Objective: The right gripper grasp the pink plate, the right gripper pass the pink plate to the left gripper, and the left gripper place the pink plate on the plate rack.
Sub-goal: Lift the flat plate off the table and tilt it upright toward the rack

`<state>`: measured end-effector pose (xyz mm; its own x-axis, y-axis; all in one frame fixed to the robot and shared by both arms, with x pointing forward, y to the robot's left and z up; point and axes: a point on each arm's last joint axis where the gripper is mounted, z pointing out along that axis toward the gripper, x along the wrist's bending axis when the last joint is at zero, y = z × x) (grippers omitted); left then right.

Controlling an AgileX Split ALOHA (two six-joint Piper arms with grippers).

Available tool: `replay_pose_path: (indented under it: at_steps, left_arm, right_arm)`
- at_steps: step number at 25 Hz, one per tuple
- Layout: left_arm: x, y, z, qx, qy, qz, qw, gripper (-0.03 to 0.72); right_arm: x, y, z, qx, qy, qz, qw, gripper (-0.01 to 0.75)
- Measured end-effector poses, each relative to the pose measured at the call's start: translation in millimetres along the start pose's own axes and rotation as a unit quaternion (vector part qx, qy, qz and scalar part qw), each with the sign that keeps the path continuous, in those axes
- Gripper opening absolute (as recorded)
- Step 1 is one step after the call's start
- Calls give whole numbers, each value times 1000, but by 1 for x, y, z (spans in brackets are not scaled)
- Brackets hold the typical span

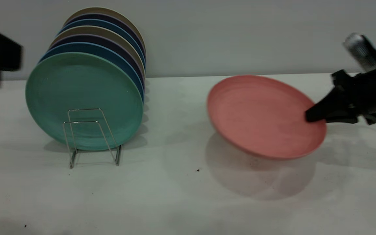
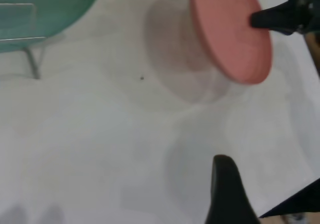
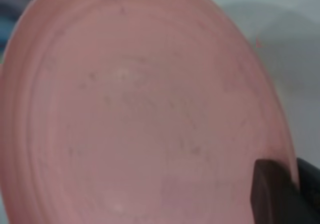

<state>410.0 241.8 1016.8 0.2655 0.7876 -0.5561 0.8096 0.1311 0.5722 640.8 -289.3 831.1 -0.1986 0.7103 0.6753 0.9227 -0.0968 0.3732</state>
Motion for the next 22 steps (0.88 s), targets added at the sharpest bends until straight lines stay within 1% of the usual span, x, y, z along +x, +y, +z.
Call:
replay_pose_path:
  at_steps: [5, 11, 18, 22]
  left_arm:
    - [15, 8, 27, 2, -15, -33, 999, 470]
    - [31, 13, 52, -7, -27, -62, 998, 470]
    - [38, 17, 64, -23, -33, -80, 996, 470]
    - [39, 17, 65, -26, -33, -77, 996, 470]
  right_arm:
    - [32, 1, 11, 19, 34, -31, 999, 16]
    - [56, -3, 21, 44, 70, -43, 996, 16]
    - [87, -15, 45, 81, 92, -69, 990, 16]
    - [108, -24, 59, 104, 116, -84, 984, 16]
